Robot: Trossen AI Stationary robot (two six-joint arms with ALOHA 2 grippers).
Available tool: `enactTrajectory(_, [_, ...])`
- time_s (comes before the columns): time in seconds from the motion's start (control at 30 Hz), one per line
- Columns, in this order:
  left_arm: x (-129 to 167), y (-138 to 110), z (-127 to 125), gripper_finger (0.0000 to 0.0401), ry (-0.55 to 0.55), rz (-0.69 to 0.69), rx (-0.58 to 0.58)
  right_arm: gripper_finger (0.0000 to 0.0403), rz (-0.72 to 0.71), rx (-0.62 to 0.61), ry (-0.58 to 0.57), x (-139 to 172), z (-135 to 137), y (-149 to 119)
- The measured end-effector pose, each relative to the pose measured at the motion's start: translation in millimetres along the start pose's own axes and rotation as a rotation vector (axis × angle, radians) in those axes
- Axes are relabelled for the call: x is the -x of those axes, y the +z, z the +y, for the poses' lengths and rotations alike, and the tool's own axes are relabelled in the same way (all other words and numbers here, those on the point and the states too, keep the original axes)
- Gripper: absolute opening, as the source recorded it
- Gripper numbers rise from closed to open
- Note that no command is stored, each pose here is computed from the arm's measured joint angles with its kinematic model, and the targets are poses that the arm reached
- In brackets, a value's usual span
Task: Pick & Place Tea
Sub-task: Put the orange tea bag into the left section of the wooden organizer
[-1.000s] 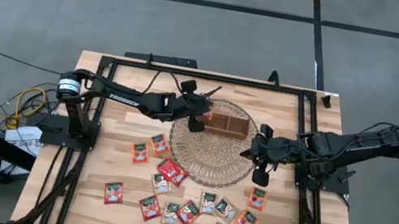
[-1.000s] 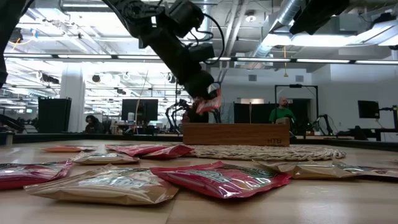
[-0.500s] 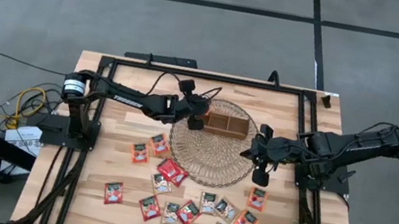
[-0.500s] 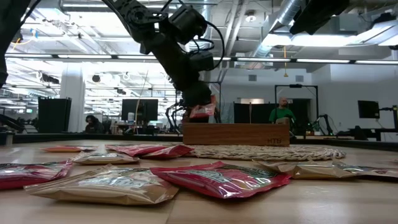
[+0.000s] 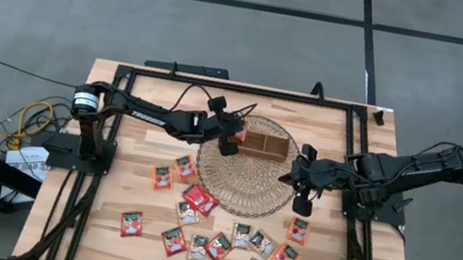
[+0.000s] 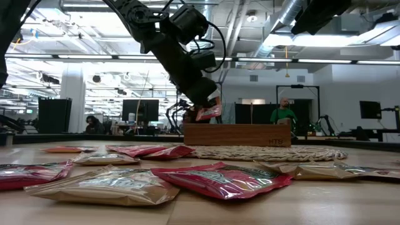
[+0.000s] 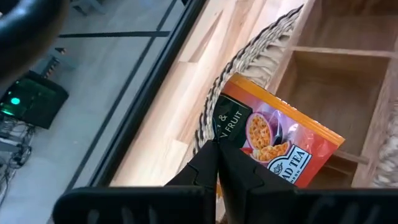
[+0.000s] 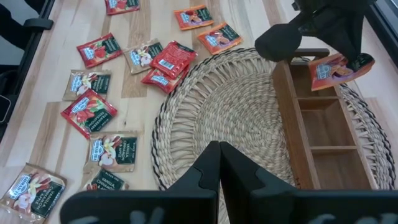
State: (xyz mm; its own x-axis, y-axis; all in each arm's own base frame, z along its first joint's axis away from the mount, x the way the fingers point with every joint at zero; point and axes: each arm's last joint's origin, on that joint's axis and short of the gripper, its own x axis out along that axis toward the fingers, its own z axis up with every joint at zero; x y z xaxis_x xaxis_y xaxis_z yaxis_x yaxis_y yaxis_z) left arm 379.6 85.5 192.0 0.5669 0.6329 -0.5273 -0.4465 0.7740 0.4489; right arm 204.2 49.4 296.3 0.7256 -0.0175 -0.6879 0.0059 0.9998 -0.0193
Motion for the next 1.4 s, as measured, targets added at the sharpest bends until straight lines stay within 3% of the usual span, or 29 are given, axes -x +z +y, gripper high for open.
enactTrajectory(0.3, [-5,-5,9,0.0,0.027,0.041,-0.018,0.0,0.0,0.0,0.0,0,0,0])
enactTrajectory(0.63, [-6,-5,8,0.0,-0.084,0.027,-0.019,0.0,0.0,0.0,0.0,0,0,0])
enactTrajectory(1.4, [-8,-5,14,0.0,-0.043,0.027,-0.05,0.0,0.001,0.001,0.0,0,0,0])
